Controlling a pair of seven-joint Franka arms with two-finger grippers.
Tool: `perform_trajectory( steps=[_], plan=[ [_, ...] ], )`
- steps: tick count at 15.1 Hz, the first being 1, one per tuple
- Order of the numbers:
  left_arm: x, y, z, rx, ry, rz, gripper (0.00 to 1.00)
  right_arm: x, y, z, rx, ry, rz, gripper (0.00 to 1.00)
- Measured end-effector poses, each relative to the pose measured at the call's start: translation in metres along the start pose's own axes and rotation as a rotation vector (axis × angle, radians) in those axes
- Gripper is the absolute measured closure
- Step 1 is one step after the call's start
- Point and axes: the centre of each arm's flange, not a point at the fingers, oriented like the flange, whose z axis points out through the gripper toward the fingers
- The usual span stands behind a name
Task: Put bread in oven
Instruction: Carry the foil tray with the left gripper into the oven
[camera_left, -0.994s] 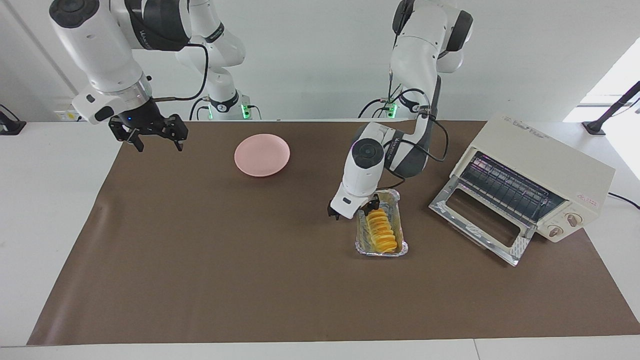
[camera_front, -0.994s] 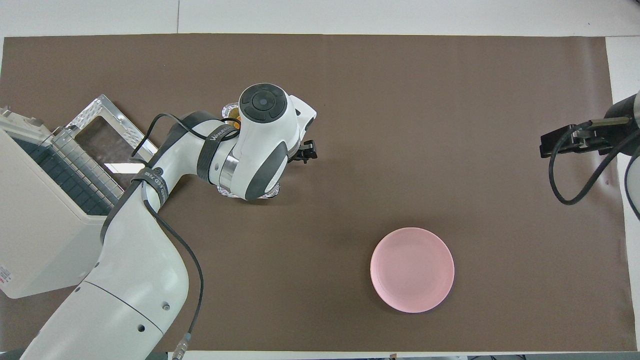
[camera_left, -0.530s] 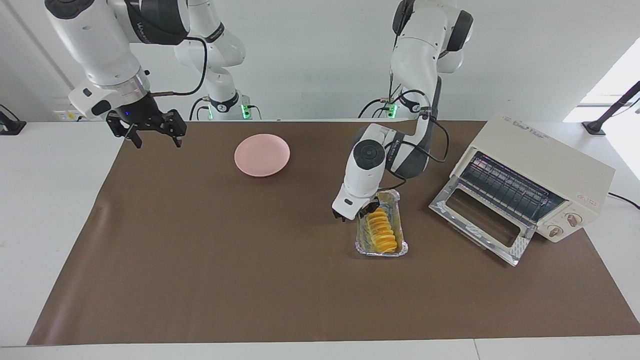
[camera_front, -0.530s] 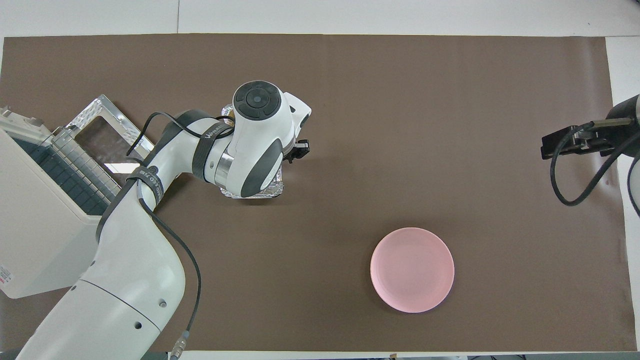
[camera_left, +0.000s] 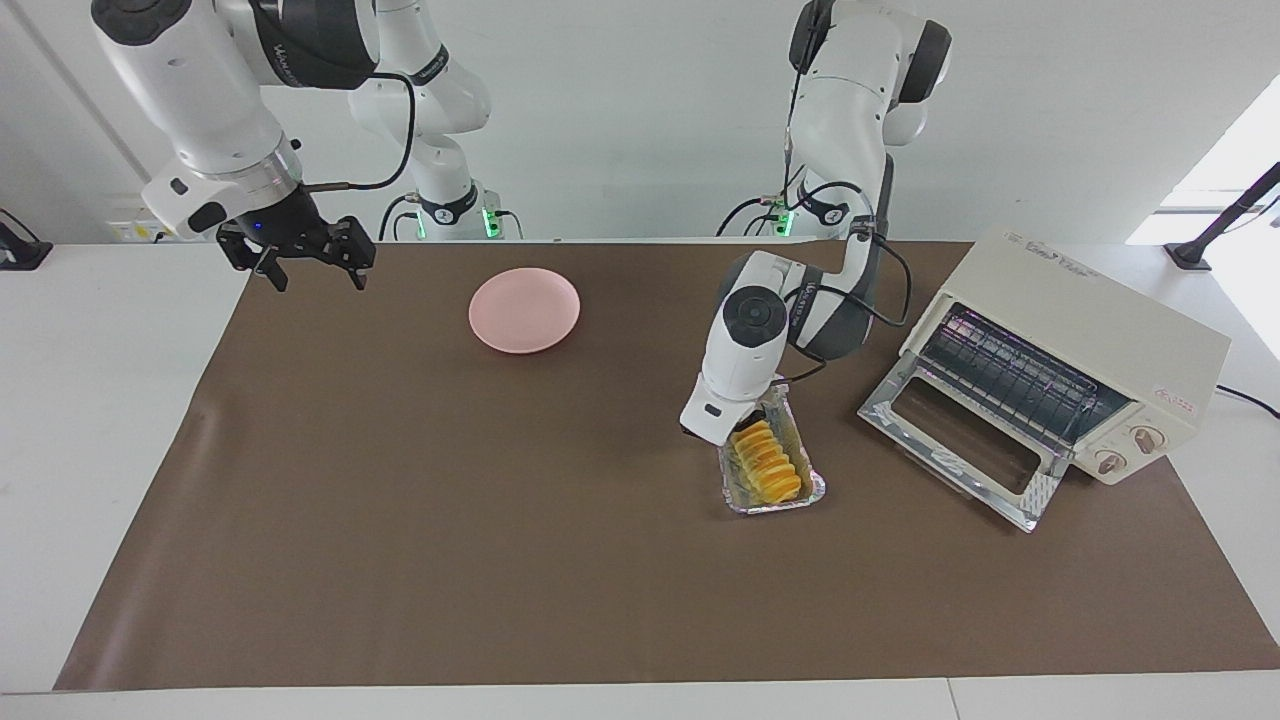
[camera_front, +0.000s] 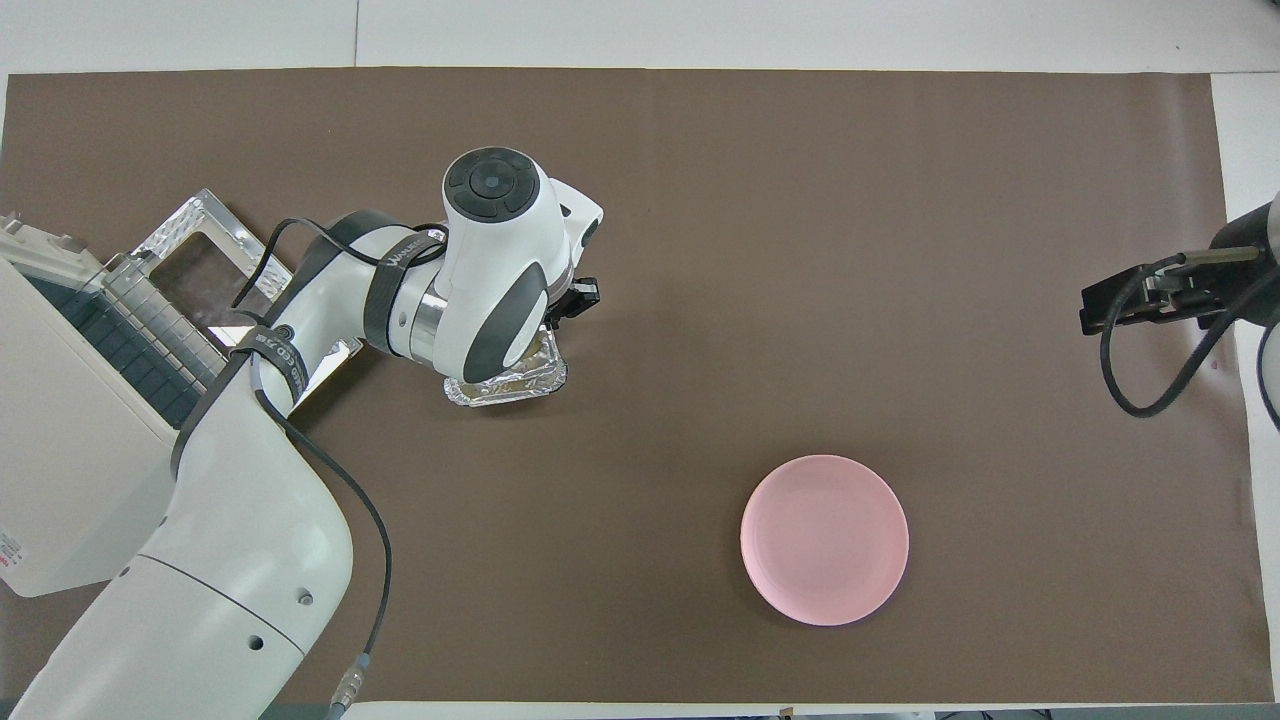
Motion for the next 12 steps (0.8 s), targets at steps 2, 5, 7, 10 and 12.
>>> perform_trajectory(
  steps=[2,5,7,10,12],
  plan=[
    [0.006,-0.006,-0.017,0.008,-0.02,-0.057,0.98,-0.001,0.0,0.001,0.0,-0.01,0.0,0.0],
    [0.032,-0.039,-0.05,0.042,-0.019,-0.175,0.98,-0.002,0.0,0.001,0.0,-0.015,-0.024,0.0],
    [0.051,-0.077,-0.062,0.083,-0.029,-0.256,0.98,-0.002,0.0,0.001,0.001,-0.015,-0.043,0.0],
    [0.069,-0.121,-0.066,0.128,-0.044,-0.383,0.98,-0.002,0.0,0.0,0.001,-0.013,-0.046,0.0],
    [0.076,-0.138,-0.073,0.149,-0.045,-0.469,0.98,-0.003,0.0,0.0,0.0,-0.012,-0.046,0.0]
  ],
)
